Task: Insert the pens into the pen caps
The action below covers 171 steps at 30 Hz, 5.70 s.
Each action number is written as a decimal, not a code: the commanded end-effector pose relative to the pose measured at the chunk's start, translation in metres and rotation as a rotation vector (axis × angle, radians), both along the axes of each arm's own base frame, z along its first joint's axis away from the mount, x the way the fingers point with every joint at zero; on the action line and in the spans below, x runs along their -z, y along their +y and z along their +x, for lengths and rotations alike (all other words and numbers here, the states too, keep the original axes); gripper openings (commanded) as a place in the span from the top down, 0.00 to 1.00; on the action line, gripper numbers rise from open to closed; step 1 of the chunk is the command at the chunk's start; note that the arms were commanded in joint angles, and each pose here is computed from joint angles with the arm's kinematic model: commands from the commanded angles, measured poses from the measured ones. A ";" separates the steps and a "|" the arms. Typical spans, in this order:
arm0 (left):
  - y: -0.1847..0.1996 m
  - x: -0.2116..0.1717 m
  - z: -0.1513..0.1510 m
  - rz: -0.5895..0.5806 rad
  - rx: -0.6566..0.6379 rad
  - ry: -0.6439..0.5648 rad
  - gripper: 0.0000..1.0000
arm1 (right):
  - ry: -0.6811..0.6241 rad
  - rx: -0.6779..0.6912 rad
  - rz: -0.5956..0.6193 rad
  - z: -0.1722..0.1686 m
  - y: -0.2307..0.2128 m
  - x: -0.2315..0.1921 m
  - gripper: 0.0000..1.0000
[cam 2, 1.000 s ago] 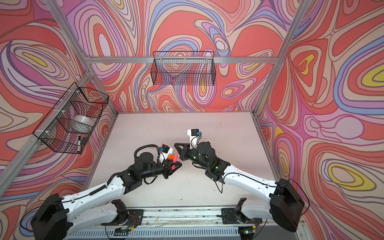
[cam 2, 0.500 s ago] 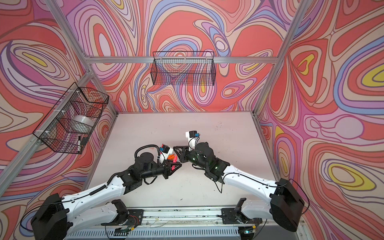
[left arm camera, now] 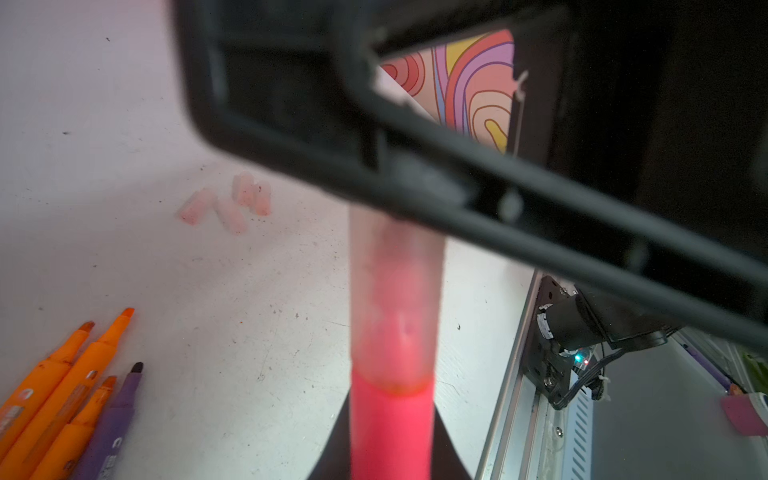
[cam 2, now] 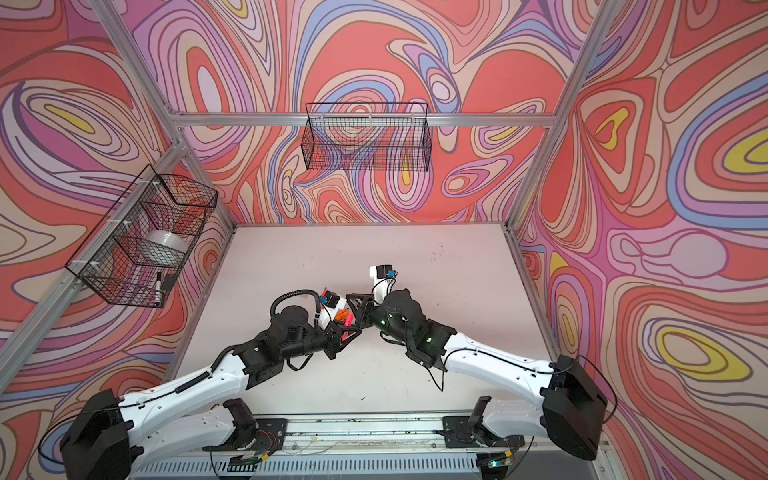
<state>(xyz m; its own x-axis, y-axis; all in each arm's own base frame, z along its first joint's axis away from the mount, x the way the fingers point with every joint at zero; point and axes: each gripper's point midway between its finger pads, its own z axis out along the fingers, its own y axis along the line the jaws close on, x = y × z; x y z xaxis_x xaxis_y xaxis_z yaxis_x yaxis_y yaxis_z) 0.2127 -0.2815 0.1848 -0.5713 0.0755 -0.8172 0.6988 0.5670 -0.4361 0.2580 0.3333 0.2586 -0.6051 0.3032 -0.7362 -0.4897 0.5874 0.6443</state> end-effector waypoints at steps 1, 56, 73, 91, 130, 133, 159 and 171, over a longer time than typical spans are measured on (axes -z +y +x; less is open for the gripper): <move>0.021 -0.060 0.040 -0.050 -0.212 -0.146 1.00 | 0.044 -0.047 -0.042 -0.024 -0.001 0.026 1.00; 0.092 -0.022 0.090 0.016 -0.452 -0.158 1.00 | -0.002 0.235 -0.240 -0.019 -0.013 0.014 0.37; 0.154 0.073 0.170 0.442 -0.780 0.181 1.00 | 0.117 0.668 -0.421 0.045 -0.184 0.055 0.21; 0.161 0.134 0.261 0.610 -0.796 0.393 1.00 | 0.253 0.961 -0.640 0.102 -0.305 0.119 0.17; 0.192 0.183 0.237 0.641 -0.941 0.574 0.72 | 0.267 0.958 -0.639 0.110 -0.312 0.141 0.17; 0.192 0.183 0.239 0.642 -0.939 0.574 0.71 | 0.268 0.957 -0.640 0.111 -0.312 0.141 0.17; 0.154 0.099 0.168 0.614 -0.775 0.398 0.54 | 0.273 0.947 -0.641 0.113 -0.310 0.143 0.17; 0.131 0.138 0.133 0.720 -0.673 0.427 0.54 | 0.273 0.939 -0.640 0.112 -0.309 0.143 0.17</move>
